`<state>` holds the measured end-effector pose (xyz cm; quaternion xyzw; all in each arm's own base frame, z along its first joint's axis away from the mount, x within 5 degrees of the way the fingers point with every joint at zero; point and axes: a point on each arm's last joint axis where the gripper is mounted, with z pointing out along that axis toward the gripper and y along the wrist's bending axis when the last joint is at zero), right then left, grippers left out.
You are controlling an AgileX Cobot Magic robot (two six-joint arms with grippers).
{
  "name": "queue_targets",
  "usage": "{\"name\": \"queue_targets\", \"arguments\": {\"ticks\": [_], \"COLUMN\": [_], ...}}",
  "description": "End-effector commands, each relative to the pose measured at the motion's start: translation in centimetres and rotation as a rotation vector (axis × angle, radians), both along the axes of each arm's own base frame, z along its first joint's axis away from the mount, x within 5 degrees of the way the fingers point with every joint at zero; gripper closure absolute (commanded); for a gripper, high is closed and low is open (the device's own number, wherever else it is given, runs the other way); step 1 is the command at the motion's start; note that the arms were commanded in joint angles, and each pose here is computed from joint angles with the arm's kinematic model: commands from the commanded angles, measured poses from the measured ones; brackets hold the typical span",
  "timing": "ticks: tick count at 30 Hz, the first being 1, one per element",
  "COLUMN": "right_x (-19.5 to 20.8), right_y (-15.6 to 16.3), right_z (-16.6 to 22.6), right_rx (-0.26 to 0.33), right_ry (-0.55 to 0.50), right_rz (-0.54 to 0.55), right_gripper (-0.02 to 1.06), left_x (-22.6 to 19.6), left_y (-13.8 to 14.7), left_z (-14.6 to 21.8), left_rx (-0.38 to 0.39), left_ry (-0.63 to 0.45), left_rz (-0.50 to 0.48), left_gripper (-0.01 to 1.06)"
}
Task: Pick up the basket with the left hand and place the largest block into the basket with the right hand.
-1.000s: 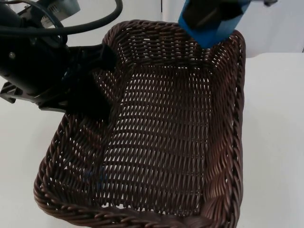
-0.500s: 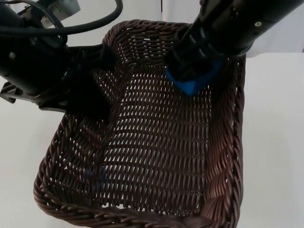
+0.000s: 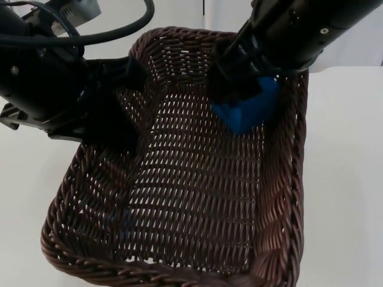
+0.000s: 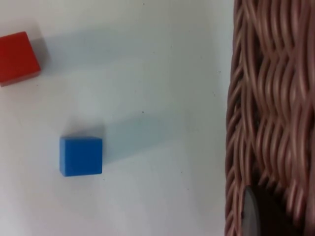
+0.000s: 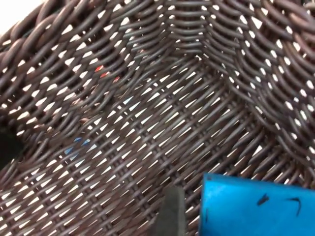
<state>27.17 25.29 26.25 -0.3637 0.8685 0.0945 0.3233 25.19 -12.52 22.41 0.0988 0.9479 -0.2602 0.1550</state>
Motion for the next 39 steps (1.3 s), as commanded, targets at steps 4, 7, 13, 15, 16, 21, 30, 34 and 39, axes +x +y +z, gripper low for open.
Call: {"name": "queue_targets", "arguments": {"ticks": [4,7,13,15,16,21,30,34,39], "right_x": [-0.2,-0.6,-2.5,-3.2,-3.6,-4.8,-5.1,-5.1,-5.1], "right_y": [0.0,-0.4,-2.3,-2.9,-3.3,-4.5,-4.8,-4.8,-4.8], "right_z": [0.6,2.0,6.7,7.9,8.6,10.4,10.6,10.6,10.6], "right_rx": [0.013,0.037,0.116,0.131,0.142,0.162,0.156,0.156,0.156], "right_ry": [-0.019,-0.044,-0.132,-0.15,-0.162,-0.184,-0.172,-0.172,-0.172], "right_rz": [0.009,0.008,0.007,0.005,0.004,0.001,-0.002,-0.002,-0.002], "right_gripper": [0.33,0.33,0.33,0.33,0.33,0.33,0.33,0.33,0.33], "left_x": [-0.1,-0.1,-0.1,-0.1,-0.1,-0.1,0.1,0.3,1.2], "left_y": [0.0,-0.1,-0.1,-0.1,-0.1,-0.1,-0.1,-0.1,-0.5], "left_z": [0.5,0.5,0.5,0.5,0.5,0.5,0.6,0.6,-0.1], "left_rx": [-0.023,-0.025,-0.029,-0.029,-0.029,-0.034,-0.038,-0.048,-0.05], "left_ry": [-0.012,-0.011,-0.009,-0.009,-0.009,-0.01,-0.024,-0.039,-0.017], "left_rz": [0.017,0.019,0.022,0.022,0.022,0.026,0.033,0.056,0.045], "left_gripper": [1.05,1.05,1.05,1.05,1.05,1.05,1.05,1.05,1.05]}}
